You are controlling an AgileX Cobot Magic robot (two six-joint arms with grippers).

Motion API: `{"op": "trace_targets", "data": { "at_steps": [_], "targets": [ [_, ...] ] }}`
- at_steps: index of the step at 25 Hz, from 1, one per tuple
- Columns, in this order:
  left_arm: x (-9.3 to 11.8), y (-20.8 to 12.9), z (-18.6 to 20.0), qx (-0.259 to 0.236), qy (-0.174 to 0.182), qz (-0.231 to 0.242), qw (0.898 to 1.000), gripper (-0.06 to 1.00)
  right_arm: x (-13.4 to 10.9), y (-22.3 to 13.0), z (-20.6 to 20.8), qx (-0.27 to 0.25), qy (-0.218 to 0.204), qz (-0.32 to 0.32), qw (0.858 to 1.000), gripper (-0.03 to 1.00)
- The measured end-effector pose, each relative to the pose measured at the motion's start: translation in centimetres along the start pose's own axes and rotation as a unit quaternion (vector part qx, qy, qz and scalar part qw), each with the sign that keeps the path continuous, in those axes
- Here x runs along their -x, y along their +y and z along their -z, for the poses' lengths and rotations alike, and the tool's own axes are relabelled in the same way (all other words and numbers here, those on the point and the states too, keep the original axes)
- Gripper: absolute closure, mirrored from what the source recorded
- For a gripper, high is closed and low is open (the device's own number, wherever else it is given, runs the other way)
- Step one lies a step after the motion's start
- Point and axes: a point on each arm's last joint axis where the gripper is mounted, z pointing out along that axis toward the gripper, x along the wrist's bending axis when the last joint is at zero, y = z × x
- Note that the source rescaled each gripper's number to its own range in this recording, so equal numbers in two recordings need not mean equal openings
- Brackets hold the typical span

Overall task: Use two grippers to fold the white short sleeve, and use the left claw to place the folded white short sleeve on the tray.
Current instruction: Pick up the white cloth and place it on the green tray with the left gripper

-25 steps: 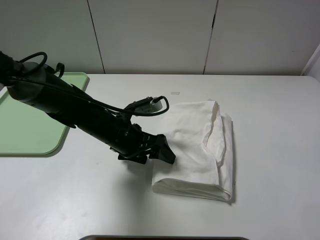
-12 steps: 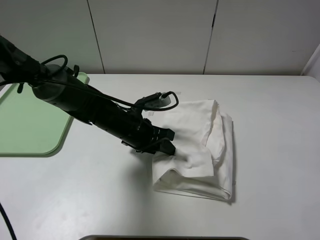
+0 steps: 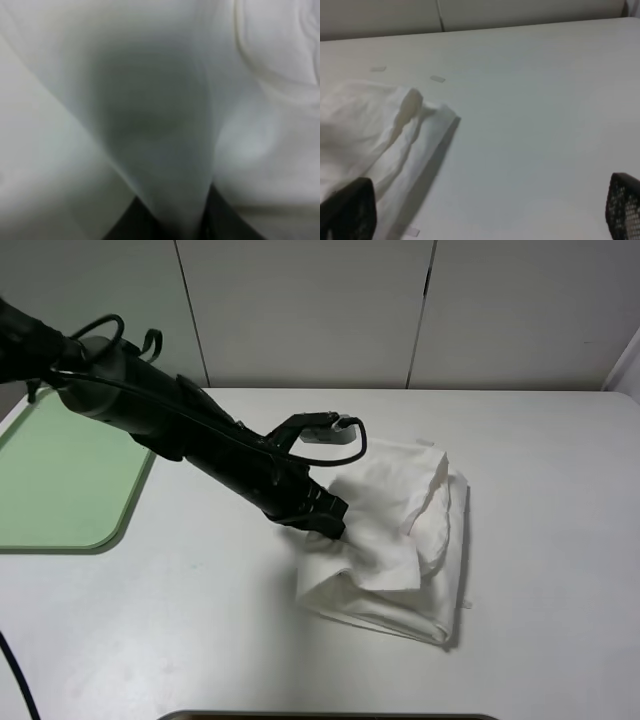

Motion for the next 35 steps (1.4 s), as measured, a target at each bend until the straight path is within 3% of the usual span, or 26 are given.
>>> {"op": "trace_targets", "data": {
  "at_steps": [5, 7, 8, 10, 11, 12, 14, 15, 19, 22, 23, 27, 28, 31, 32, 35],
  "targets": [
    [-0.8, 0.6, 3.8, -0.040, 0.066, -0.071, 0.994, 0.85, 0.0, 0.0, 0.0, 0.000, 0.000, 0.000, 1.000, -0.03],
    [-1.6, 0.7, 5.6, -0.057, 0.109, -0.078, 0.989, 0.85, 0.0, 0.0, 0.0, 0.000, 0.000, 0.000, 1.000, -0.03],
    [-1.6, 0.7, 5.6, -0.057, 0.109, -0.078, 0.989, 0.85, 0.0, 0.0, 0.0, 0.000, 0.000, 0.000, 1.000, -0.03],
    [-2.9, 1.0, 8.0, -0.064, 0.164, -0.079, 0.981, 0.85, 0.0, 0.0, 0.0, 0.000, 0.000, 0.000, 1.000, -0.03],
    [-2.9, 1.0, 8.0, -0.064, 0.164, -0.079, 0.981, 0.85, 0.0, 0.0, 0.0, 0.000, 0.000, 0.000, 1.000, -0.03],
    [-4.4, 0.8, 9.8, -0.083, 0.215, -0.065, 0.971, 0.85, 0.0, 0.0, 0.0, 0.000, 0.000, 0.000, 1.000, -0.03],
    [-6.9, 0.3, 11.6, -0.111, 0.272, -0.051, 0.954, 0.85, 0.0, 0.0, 0.0, 0.000, 0.000, 0.000, 1.000, -0.03],
    [-6.9, 0.3, 11.6, -0.111, 0.272, -0.051, 0.954, 0.85, 0.0, 0.0, 0.0, 0.000, 0.000, 0.000, 1.000, -0.03],
    [-8.7, -0.3, 13.2, -0.137, 0.313, -0.044, 0.939, 0.85, 0.0, 0.0, 0.0, 0.000, 0.000, 0.000, 1.000, -0.03],
    [-10.6, -0.7, 15.1, -0.157, 0.366, -0.047, 0.916, 0.85, 0.0, 0.0, 0.0, 0.000, 0.000, 0.000, 1.000, -0.03],
    [-11.5, -0.8, 16.0, -0.161, 0.393, -0.052, 0.904, 0.85, 0.0, 0.0, 0.0, 0.000, 0.000, 0.000, 1.000, -0.03],
    [-13.2, -0.8, 17.6, -0.152, 0.446, -0.051, 0.881, 0.85, 0.0, 0.0, 0.0, 0.000, 0.000, 0.000, 1.000, -0.03],
    [-13.2, -0.8, 17.6, -0.152, 0.446, -0.051, 0.881, 0.85, 0.0, 0.0, 0.0, 0.000, 0.000, 0.000, 1.000, -0.03],
    [-14.4, -0.8, 18.9, -0.143, 0.479, -0.048, 0.865, 0.85, 0.0, 0.0, 0.0, 0.000, 0.000, 0.000, 1.000, -0.03],
    [-14.5, -0.8, 18.9, -0.142, 0.481, -0.048, 0.864, 0.85, 0.0, 0.0, 0.0, 0.000, 0.000, 0.000, 1.000, -0.03],
    [-16.3, -1.2, 20.8, -0.115, 0.517, -0.014, 0.848, 0.85, 0.0, 0.0, 0.0, 0.000, 0.000, 0.000, 1.000, -0.03]
  ]
}}
